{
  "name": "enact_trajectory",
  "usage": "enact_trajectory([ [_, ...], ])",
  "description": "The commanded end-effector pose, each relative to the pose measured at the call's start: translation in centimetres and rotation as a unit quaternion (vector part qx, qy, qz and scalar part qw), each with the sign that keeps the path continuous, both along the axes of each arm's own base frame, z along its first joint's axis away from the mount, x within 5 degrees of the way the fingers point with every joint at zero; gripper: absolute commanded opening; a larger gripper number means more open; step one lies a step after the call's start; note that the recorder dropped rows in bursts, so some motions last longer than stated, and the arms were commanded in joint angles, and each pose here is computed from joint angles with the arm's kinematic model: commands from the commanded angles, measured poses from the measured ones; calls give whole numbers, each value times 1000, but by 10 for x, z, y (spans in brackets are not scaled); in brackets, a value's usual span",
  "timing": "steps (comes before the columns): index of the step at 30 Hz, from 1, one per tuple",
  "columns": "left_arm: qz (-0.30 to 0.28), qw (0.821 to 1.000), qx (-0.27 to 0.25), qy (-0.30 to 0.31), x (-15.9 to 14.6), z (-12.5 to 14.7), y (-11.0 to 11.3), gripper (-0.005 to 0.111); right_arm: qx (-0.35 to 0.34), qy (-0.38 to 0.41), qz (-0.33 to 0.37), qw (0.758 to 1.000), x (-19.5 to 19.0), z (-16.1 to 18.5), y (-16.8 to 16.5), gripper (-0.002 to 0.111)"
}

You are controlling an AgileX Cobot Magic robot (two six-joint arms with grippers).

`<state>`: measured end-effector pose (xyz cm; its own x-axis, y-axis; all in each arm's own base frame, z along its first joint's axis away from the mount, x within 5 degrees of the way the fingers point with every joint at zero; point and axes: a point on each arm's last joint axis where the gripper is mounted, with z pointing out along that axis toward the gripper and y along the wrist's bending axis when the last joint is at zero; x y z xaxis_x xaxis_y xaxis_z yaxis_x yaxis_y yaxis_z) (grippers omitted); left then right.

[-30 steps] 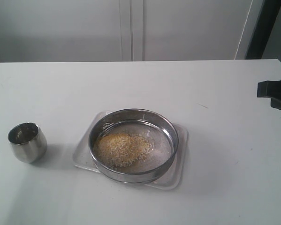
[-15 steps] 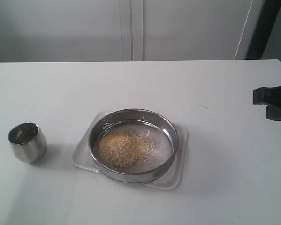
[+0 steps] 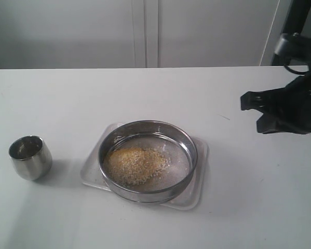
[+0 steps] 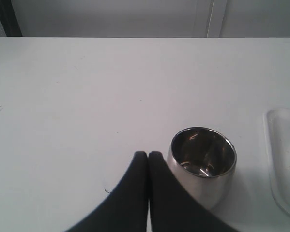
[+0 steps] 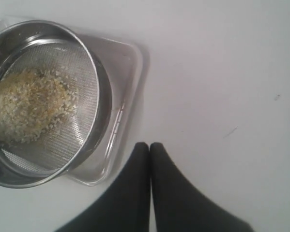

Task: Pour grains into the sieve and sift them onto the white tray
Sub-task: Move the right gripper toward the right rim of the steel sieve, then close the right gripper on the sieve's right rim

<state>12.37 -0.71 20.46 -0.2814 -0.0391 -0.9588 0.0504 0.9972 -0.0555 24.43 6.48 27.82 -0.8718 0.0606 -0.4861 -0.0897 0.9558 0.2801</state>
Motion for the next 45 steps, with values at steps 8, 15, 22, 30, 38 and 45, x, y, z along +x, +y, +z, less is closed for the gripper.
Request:
enact_trajectory([
  [8,1,1000,-2,-3,-1,-1,0,0,12,45,49,998,32,-12,57,0],
  [15,1,1000,-2,-3,-1,-1,0,0,8,72,69,995,42,-23,86,0],
  [22,1,1000,-2,-3,-1,-1,0,0,-12,81,87,993,45,-24,108,0],
  [30,1,1000,-2,-3,-1,-1,0,0,-74,76,112,988,44,-33,129,0],
  [38,1,1000,-2,-3,-1,-1,0,0,-133,86,39,987,51,-44,118,0],
  [45,1,1000,-2,-3,-1,-1,0,0,-137,104,14,985,56,-58,119,0],
])
